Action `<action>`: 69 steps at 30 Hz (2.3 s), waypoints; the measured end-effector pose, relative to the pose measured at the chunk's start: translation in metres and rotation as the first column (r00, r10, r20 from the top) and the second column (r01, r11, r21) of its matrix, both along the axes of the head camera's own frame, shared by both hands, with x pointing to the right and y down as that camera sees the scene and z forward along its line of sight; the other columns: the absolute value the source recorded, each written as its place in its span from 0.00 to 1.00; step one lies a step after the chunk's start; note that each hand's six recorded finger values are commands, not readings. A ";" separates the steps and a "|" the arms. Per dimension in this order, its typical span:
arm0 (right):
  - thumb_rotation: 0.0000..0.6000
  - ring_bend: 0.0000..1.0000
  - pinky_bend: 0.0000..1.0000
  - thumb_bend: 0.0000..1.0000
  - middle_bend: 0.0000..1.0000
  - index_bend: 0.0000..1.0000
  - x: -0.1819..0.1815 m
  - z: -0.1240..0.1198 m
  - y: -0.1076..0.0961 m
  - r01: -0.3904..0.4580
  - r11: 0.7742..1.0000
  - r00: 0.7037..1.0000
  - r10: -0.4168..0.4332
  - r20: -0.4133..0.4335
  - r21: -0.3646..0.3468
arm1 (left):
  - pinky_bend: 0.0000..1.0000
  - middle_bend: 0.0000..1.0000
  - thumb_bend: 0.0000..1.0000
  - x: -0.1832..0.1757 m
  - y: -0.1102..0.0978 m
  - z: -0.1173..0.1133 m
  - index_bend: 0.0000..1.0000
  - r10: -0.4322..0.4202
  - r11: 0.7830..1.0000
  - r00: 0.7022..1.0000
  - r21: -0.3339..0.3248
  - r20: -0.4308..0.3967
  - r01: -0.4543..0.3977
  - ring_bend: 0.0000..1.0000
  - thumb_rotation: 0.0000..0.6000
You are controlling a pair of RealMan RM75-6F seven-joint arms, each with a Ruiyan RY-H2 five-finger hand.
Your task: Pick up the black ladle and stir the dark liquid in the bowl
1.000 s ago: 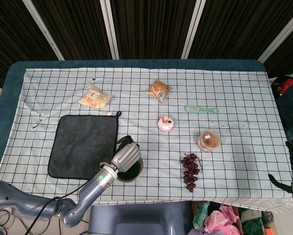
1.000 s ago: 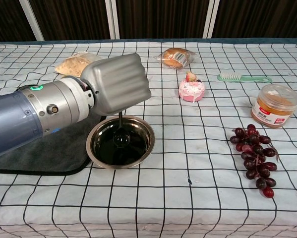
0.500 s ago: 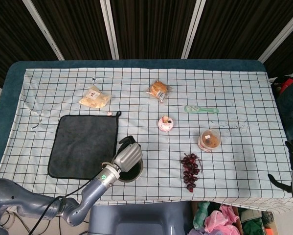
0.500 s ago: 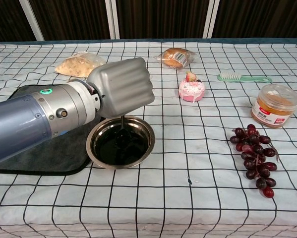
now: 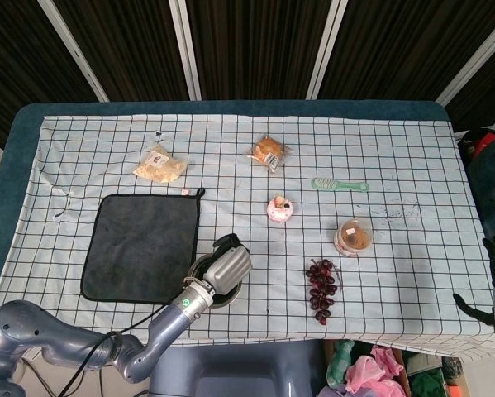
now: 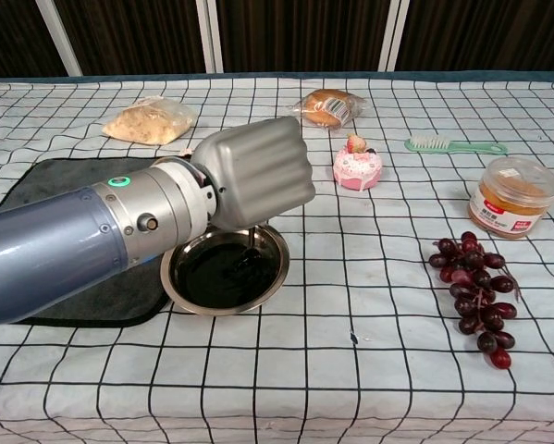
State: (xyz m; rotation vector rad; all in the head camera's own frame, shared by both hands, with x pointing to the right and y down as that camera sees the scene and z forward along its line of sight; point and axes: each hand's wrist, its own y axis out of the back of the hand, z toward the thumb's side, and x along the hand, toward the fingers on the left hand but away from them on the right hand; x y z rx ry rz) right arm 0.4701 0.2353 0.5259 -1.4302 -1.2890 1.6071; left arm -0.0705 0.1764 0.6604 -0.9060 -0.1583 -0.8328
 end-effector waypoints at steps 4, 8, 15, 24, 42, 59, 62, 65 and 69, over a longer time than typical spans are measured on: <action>1.00 0.06 0.22 0.11 0.01 0.03 0.000 -0.001 0.000 -0.001 1.000 1.000 0.001 0.000 0.001 | 0.75 0.93 0.48 0.004 0.008 -0.001 0.64 0.000 0.999 1.000 -0.039 -0.024 -0.001 0.79 1.00; 1.00 0.06 0.22 0.11 0.01 0.03 0.001 -0.002 0.000 -0.002 1.000 1.000 0.002 0.002 0.005 | 0.75 0.93 0.48 0.008 0.018 -0.007 0.65 0.002 0.996 0.999 -0.089 -0.052 -0.007 0.79 1.00; 1.00 0.06 0.22 0.11 0.01 0.03 -0.001 -0.001 0.000 0.004 1.000 1.000 -0.004 0.002 0.003 | 0.75 0.93 0.48 -0.002 0.027 -0.022 0.65 0.006 0.993 0.997 -0.121 -0.079 -0.016 0.79 1.00; 1.00 0.06 0.22 0.11 0.01 0.03 -0.003 0.000 0.001 0.010 1.000 1.000 -0.010 -0.006 -0.002 | 0.75 0.93 0.48 -0.035 0.027 -0.025 0.65 -0.004 0.987 0.999 -0.160 -0.052 -0.004 0.79 1.00; 1.00 0.06 0.22 0.11 0.01 0.03 -0.003 0.002 0.001 0.009 1.000 1.000 -0.009 -0.004 -0.009 | 0.75 0.93 0.48 -0.043 -0.014 0.000 0.65 -0.055 0.994 0.998 -0.095 -0.001 0.055 0.79 1.00; 1.00 0.06 0.22 0.11 0.01 0.03 -0.002 0.003 0.001 0.006 1.000 1.000 -0.006 0.003 -0.016 | 0.75 0.93 0.48 0.004 0.006 -0.003 0.65 0.007 0.995 0.998 -0.102 -0.061 -0.013 0.79 1.00; 1.00 0.06 0.22 0.11 0.01 0.03 -0.003 0.004 0.001 0.009 1.000 1.000 -0.009 0.004 -0.016 | 0.75 0.93 0.48 0.005 0.013 -0.006 0.65 0.015 0.993 0.997 -0.119 -0.071 -0.023 0.79 1.00; 1.00 0.06 0.22 0.11 0.01 0.03 -0.004 0.005 0.001 0.013 1.000 1.000 -0.013 0.004 -0.021 | 0.75 0.93 0.48 0.004 0.020 -0.011 0.65 0.030 0.991 0.997 -0.129 -0.075 -0.040 0.79 1.00; 1.00 0.06 0.22 0.11 0.01 0.03 -0.005 0.005 0.001 0.016 1.000 1.000 -0.016 -0.001 -0.023 | 0.75 0.93 0.48 -0.004 0.027 -0.020 0.66 0.036 0.988 0.996 -0.150 -0.084 -0.048 0.79 1.00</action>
